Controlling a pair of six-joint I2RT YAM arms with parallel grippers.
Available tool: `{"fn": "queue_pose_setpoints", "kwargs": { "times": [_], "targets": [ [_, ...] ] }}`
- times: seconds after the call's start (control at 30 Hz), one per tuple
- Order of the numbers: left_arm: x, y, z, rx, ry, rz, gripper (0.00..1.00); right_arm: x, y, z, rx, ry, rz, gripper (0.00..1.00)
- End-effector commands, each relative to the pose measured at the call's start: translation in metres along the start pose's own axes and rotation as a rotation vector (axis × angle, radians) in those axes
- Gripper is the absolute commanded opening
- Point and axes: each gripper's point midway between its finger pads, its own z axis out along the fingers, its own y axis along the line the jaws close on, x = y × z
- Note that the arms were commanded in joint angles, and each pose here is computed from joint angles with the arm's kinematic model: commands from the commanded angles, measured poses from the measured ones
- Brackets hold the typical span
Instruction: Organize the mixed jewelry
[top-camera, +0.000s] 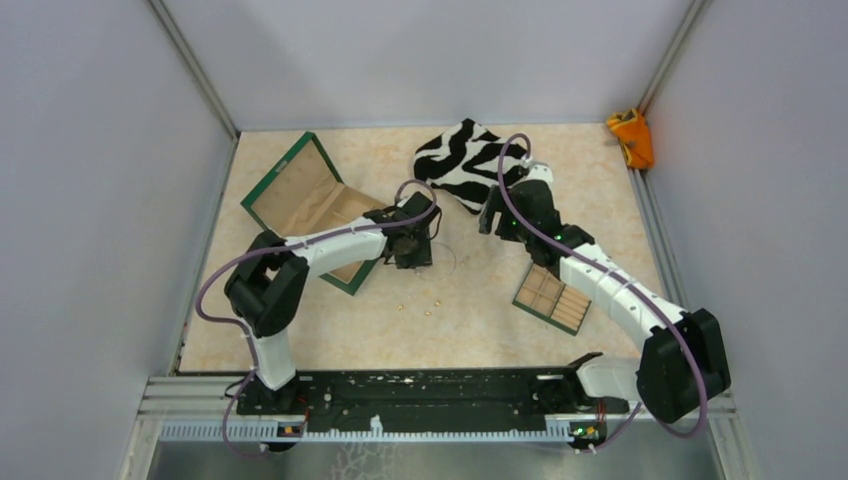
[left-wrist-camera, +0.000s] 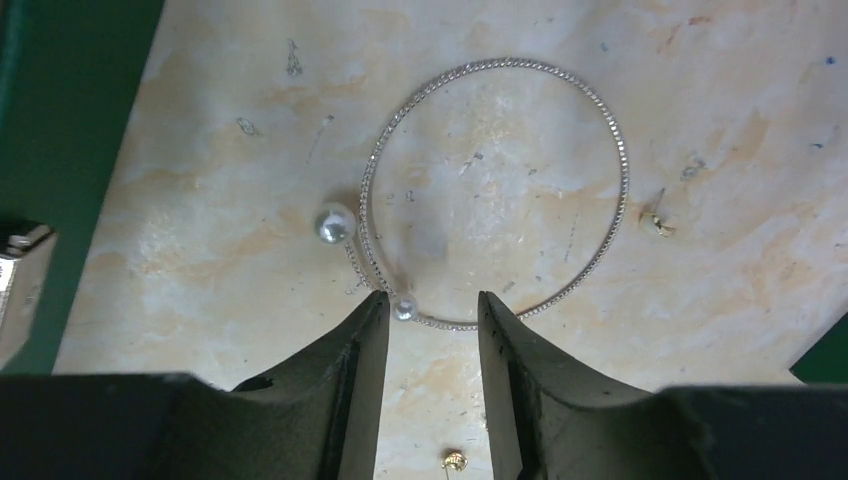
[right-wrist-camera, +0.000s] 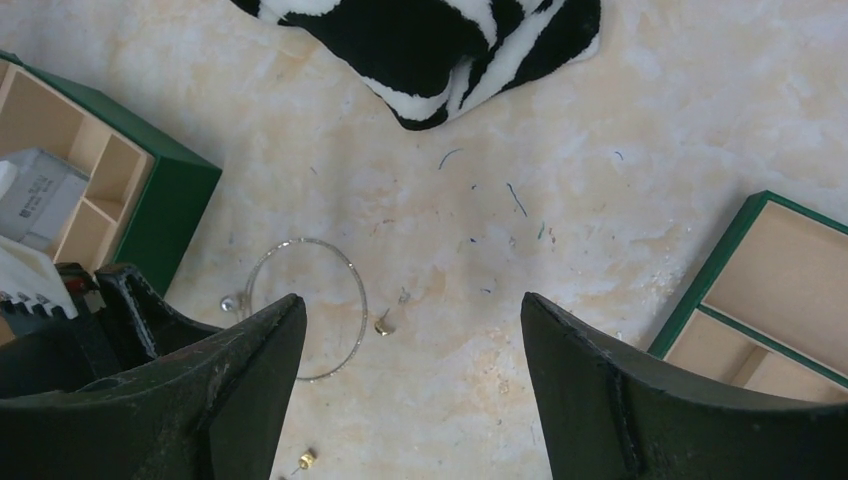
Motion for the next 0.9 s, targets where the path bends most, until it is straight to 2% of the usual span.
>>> {"fn": "queue_pose_setpoints", "kwargs": {
  "times": [0.0, 0.13, 0.27, 0.37, 0.5, 0.63, 0.87],
  "targets": [
    [-0.037, -0.011, -0.033, 0.029, -0.117, 0.015, 0.47, 0.002, 0.012, 0.005, -0.043, 0.010, 0.022, 0.79],
    [-0.058, -0.012, -0.026, -0.019, -0.152, 0.164, 0.51, 0.011, 0.010, 0.006, -0.037, 0.035, 0.030, 0.79],
    [-0.065, -0.008, 0.001, -0.112, -0.106, 0.311, 0.49, 0.010, 0.011, 0.002, -0.046, 0.031, 0.033, 0.79],
    [-0.065, 0.000, 0.015, -0.181, -0.075, 0.358, 0.48, 0.009, 0.010, -0.001, -0.044, 0.026, 0.033, 0.79],
    [-0.061, 0.013, 0.023, -0.205, -0.054, 0.339, 0.47, 0.011, 0.007, -0.002, -0.037, 0.027, 0.033, 0.79],
    [-0.050, 0.031, 0.028, -0.228, -0.008, 0.281, 0.39, 0.013, 0.008, -0.001, -0.044, 0.032, 0.032, 0.79],
    [-0.027, 0.048, 0.022, -0.243, 0.020, 0.218, 0.33, 0.013, 0.013, 0.004, -0.058, 0.044, 0.032, 0.79]
  ]
}}
